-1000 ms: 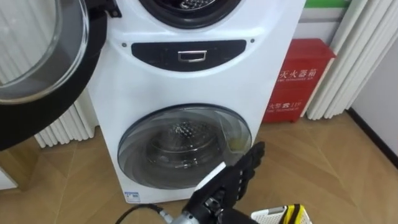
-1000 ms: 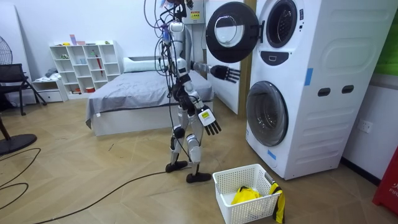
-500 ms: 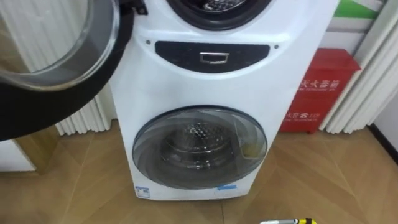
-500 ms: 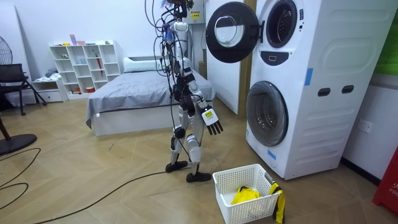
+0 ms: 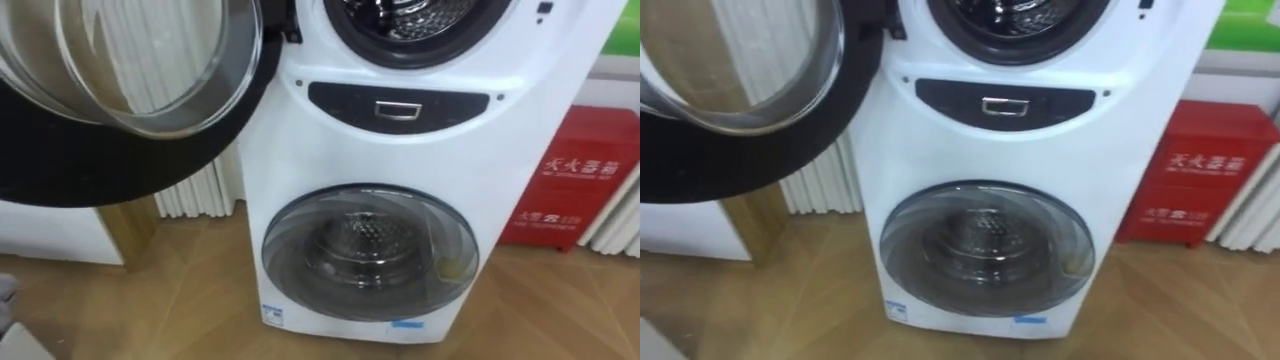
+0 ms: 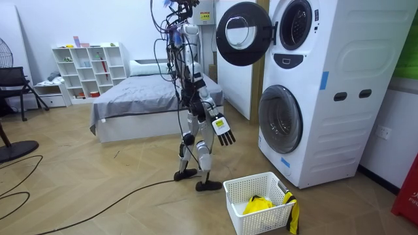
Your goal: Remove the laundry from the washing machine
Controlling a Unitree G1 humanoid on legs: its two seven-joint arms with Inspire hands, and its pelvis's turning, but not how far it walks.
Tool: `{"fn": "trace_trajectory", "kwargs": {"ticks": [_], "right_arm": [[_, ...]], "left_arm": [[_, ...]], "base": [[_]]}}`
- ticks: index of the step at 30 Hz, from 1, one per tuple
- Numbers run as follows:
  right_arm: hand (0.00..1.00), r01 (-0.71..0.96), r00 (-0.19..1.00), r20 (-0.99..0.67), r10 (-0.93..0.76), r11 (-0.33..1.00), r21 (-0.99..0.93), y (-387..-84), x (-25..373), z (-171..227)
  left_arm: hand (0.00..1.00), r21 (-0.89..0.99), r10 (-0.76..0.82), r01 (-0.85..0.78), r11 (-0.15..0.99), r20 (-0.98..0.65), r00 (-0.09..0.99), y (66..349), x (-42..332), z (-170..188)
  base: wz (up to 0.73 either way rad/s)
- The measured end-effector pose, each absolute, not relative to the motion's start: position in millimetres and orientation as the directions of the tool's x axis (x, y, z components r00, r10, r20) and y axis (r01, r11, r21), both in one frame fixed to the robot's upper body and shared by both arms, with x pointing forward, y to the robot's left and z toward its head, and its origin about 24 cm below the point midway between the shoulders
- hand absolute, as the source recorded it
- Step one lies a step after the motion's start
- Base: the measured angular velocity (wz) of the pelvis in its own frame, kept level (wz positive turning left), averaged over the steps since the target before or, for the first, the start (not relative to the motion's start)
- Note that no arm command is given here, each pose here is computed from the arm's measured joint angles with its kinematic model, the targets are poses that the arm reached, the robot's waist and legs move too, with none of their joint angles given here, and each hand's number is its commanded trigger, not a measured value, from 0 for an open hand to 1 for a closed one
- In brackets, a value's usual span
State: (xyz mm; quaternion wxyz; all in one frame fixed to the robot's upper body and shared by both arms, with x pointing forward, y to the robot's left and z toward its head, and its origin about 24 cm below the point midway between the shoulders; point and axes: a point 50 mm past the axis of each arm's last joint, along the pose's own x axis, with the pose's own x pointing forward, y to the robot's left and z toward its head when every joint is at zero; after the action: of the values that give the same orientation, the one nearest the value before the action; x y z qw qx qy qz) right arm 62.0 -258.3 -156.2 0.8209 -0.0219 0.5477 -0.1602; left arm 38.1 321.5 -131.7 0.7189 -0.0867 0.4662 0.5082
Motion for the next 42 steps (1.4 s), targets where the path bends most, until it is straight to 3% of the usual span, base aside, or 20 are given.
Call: {"fn": "trace_trajectory", "kwargs": {"ticks": [4,7,10,19,34,42], "right_arm": [[0.00,0.262,0.368,-0.873,-0.321,0.936,-0.234,-268.8,69.8,-151.3],[0.00,0.257,0.371,-0.867,-0.334,0.934,-0.249,-272.0,71.3,-150.0],[0.00,0.229,0.381,-0.860,-0.339,0.936,-0.267,-272.4,73.5,-149.0],[0.00,0.195,0.417,-0.834,-0.361,0.932,-0.306,-274.3,79.3,-144.6],[0.00,0.209,0.371,-0.838,-0.402,0.915,-0.346,-281.0,68.6,-145.1],[0.00,0.178,0.382,-0.837,-0.392,0.920,-0.349,-280.3,70.4,-144.9]], "left_arm": [[0.00,0.241,0.777,-0.892,0.382,-0.606,0.169,366.1,101.0,-86.2],[0.00,0.146,0.833,-0.909,0.391,-0.477,0.282,381.8,143.1,-47.7],[0.00,-0.007,0.877,-0.915,0.404,-0.281,0.389,395.5,190.8,13.7],[0.00,-0.241,0.870,-0.837,0.492,0.107,0.481,402.9,244.6,146.2],[0.00,-0.368,0.803,-0.714,0.595,0.310,0.509,383.6,270.5,235.9],[0.00,-0.354,0.745,-0.658,0.665,0.379,0.549,372.5,273.3,244.6]], "base": [[0.15],[-0.02],[0.00],[-0.09],[0.03],[-0.05]]}}
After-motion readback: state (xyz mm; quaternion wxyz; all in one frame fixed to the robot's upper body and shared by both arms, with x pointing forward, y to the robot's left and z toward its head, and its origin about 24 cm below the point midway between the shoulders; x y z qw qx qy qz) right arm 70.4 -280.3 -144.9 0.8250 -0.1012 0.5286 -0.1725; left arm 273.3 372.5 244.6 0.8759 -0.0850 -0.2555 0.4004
